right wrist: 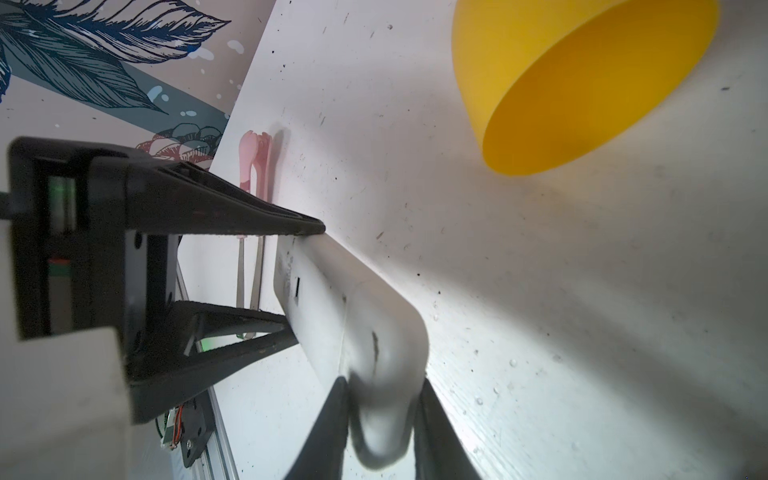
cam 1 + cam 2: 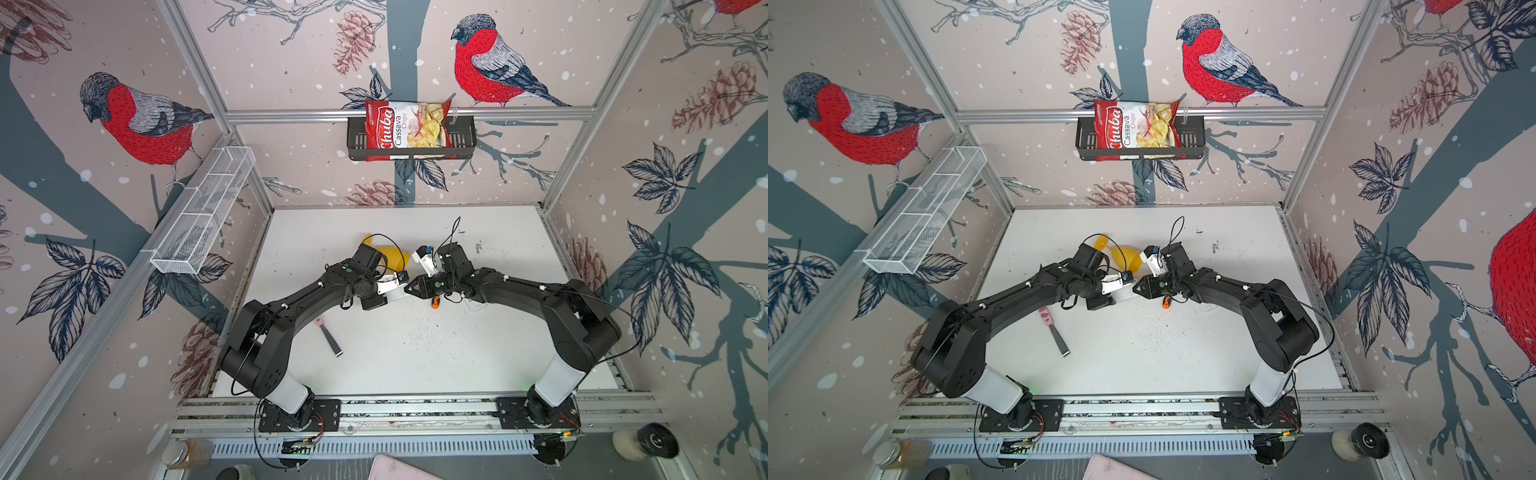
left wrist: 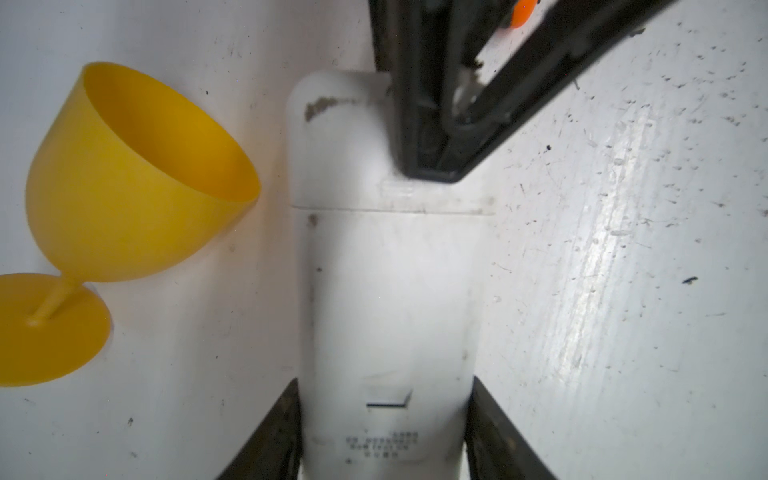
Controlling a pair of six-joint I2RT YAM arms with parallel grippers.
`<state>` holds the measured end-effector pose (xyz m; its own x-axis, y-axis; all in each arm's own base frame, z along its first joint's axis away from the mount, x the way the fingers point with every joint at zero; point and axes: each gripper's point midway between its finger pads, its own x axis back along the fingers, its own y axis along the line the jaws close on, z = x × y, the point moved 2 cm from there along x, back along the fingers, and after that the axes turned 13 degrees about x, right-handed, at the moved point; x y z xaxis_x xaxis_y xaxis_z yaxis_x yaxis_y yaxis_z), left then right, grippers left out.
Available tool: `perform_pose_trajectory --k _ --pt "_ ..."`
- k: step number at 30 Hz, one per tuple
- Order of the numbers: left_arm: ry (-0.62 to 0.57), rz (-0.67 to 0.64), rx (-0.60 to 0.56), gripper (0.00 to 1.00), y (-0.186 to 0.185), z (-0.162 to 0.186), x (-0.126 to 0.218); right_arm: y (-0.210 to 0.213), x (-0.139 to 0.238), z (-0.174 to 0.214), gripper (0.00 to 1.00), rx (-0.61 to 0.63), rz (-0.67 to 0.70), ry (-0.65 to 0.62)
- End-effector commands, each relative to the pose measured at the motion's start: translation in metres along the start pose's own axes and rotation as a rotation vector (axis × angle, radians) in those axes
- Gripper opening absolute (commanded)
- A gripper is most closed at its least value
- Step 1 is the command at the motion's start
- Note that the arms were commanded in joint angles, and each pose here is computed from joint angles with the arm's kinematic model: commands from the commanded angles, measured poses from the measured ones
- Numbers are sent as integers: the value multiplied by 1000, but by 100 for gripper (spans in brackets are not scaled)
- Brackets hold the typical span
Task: Unload the batteries from the remote control
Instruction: 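Push the battery cover off the remote with the right gripper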
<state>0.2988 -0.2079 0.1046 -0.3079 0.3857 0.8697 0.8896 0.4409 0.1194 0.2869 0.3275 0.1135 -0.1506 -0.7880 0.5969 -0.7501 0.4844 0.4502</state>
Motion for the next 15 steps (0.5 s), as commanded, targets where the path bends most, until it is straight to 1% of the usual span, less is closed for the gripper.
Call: perform_pose_trajectory --k 1,2,4,5,6,8,13,15 --pt "-65 13 -11 51 -3 -12 5 -11 1 2 25 23 68 8" --pt "-62 12 -12 52 -3 -11 5 -12 1 3 29 22 70 9" --pt "-58 6 -10 51 -2 -10 4 -12 1 3 40 23 71 9" --pt "-55 6 -11 51 -2 -10 4 -11 2 3 44 23 70 8" --pt "-56 6 -9 52 -2 -11 4 -12 2 2 45 24 72 6" --pt "-55 14 -8 51 -2 -12 3 -11 3 1 43 25 72 1" --pt "-50 25 -8 52 -2 -13 2 -11 3 1 35 25 72 -4" --pt "-48 26 -6 51 -1 -13 1 -10 3 1 34 26 67 -3"
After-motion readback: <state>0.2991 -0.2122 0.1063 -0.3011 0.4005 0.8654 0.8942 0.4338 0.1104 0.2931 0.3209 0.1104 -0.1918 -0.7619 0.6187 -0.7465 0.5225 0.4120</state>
